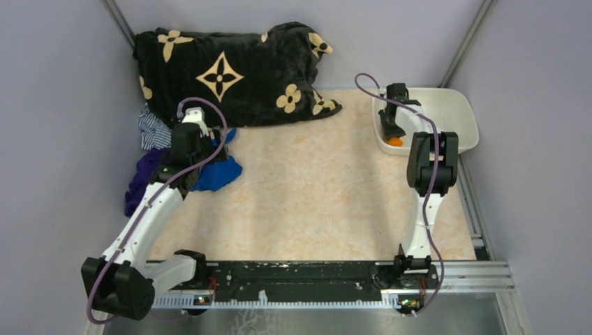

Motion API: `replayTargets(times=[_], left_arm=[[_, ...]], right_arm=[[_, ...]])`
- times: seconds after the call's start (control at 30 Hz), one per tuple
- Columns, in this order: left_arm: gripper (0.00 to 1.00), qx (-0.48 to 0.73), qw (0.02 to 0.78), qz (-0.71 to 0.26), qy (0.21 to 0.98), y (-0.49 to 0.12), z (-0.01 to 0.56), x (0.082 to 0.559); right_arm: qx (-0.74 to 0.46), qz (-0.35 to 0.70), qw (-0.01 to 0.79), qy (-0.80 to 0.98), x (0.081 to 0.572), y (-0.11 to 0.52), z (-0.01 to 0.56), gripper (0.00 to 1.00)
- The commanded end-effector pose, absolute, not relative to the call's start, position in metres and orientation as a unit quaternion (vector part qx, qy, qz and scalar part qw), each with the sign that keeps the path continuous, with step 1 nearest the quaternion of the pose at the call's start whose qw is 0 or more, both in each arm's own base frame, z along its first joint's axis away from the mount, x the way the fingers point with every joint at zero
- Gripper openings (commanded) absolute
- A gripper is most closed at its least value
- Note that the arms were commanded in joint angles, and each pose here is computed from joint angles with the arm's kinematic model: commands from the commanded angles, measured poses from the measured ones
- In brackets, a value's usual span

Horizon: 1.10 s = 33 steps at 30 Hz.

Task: Roll the towels
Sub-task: Place the towel in the bin.

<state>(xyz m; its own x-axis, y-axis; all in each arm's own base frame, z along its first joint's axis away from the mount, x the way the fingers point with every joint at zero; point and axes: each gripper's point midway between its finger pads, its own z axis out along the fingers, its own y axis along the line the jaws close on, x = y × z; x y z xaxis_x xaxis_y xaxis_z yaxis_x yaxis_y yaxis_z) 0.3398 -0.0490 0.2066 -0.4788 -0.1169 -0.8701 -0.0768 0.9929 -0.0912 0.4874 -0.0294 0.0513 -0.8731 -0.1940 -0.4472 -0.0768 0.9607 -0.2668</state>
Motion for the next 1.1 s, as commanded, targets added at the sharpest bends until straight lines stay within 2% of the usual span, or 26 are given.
replayTargets(times=[0.0, 0.2, 0.47, 1.07], left_arm=[[0.82, -0.048, 0.508, -0.014, 0.86, -0.05, 0.202, 0.343], [0.82, -0.044, 0.5, -0.016, 0.865, -0.052, 0.196, 0.344], [0.82, -0.045, 0.491, -0.012, 0.87, -0.051, 0.189, 0.346], [0.82, -0.043, 0.476, -0.015, 0.878, -0.054, 0.178, 0.348]], right_arm=[[-0.049, -0.039, 0.241, 0.968, 0.492, -0.016, 0.044, 0.0], [-0.055, -0.001, 0.222, 0.973, 0.486, -0.007, 0.029, 0.0], [-0.055, 0.03, 0.215, 0.975, 0.481, 0.003, 0.032, 0.09], [-0.041, 0.072, 0.264, 0.961, 0.492, 0.016, 0.064, 0.1]])
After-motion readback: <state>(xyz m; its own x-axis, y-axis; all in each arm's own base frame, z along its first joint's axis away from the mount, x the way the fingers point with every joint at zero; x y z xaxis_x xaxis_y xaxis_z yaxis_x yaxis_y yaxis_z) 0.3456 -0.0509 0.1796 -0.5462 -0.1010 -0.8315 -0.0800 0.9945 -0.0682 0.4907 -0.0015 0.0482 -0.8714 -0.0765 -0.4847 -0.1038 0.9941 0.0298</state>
